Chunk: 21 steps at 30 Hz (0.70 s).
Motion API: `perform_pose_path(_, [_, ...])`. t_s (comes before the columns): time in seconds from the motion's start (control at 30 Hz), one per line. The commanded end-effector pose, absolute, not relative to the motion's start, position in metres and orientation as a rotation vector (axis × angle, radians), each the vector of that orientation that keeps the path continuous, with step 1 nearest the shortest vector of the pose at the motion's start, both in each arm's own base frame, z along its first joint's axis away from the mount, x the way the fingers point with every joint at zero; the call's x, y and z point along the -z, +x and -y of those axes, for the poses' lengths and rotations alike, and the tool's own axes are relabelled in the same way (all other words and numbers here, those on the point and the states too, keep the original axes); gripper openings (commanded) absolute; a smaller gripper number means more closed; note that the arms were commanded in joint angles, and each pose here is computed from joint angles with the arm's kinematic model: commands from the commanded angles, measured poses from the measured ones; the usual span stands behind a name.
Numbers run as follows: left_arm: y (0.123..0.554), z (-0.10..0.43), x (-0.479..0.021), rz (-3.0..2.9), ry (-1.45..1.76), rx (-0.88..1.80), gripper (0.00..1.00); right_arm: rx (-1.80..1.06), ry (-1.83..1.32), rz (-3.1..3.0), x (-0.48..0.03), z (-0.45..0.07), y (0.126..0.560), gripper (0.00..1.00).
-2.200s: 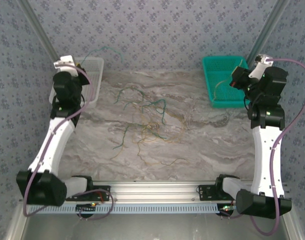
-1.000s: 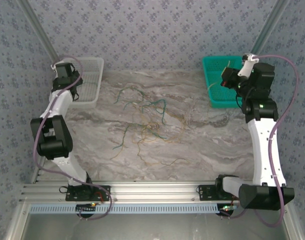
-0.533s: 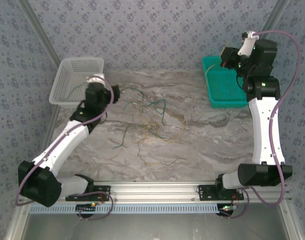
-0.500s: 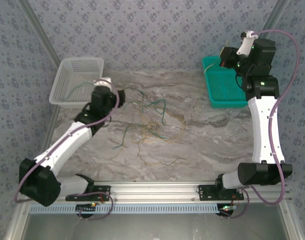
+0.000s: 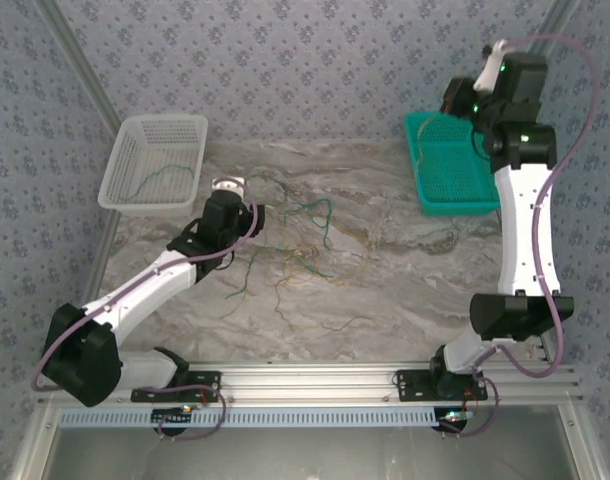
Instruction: Untangle the cables
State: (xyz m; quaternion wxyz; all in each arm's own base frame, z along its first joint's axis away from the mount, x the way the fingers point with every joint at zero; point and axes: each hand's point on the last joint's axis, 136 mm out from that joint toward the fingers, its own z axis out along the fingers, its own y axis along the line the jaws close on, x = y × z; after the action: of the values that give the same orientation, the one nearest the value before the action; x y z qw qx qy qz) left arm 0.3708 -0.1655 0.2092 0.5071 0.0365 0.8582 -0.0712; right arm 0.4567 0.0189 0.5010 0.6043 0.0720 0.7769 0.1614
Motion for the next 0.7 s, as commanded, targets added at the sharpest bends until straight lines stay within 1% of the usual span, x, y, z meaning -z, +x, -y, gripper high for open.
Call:
perform_pose_path(0.0, [0.386, 0.180, -0.232, -2.000, 0.086, 0.241, 0.70, -0.406, 0.231, -1.684, -0.551, -0.002, 0.459, 0.00])
perform_pose_path(0.1, [0.391, 0.189, -0.233, -2.003, 0.109, 0.263, 0.71, -0.329, 0.306, -1.526, -0.594, 0.033, 0.462, 0.00])
perform_pose_path(0.17, [0.392, 0.190, -0.232, -2.009, 0.121, 0.256, 0.70, -0.224, 0.395, -1.410, -0.616, 0.068, 0.458, 0.00])
perform_pose_path(0.23, [0.393, 0.190, -0.230, -2.011, 0.133, 0.245, 0.71, -0.157, 0.472, -1.330, -0.627, 0.100, 0.454, 0.00])
perform_pose_path(0.33, [0.391, 0.188, -0.225, -2.025, 0.140, 0.231, 0.71, -0.159, 0.504, -1.243, -0.638, 0.126, 0.454, 0.00])
perform_pose_path(0.47, [0.388, 0.188, -0.216, -2.037, 0.140, 0.238, 0.71, -0.136, 0.523, -1.287, -0.621, 0.137, 0.468, 0.00])
perform_pose_path(0.57, [0.388, 0.188, -0.209, -2.051, 0.128, 0.245, 0.71, -0.135, 0.538, -1.394, -0.588, 0.134, 0.484, 0.00])
perform_pose_path(0.67, [0.388, 0.189, -0.203, -2.061, 0.124, 0.253, 0.71, -0.150, 0.546, -1.524, -0.544, 0.125, 0.501, 0.00])
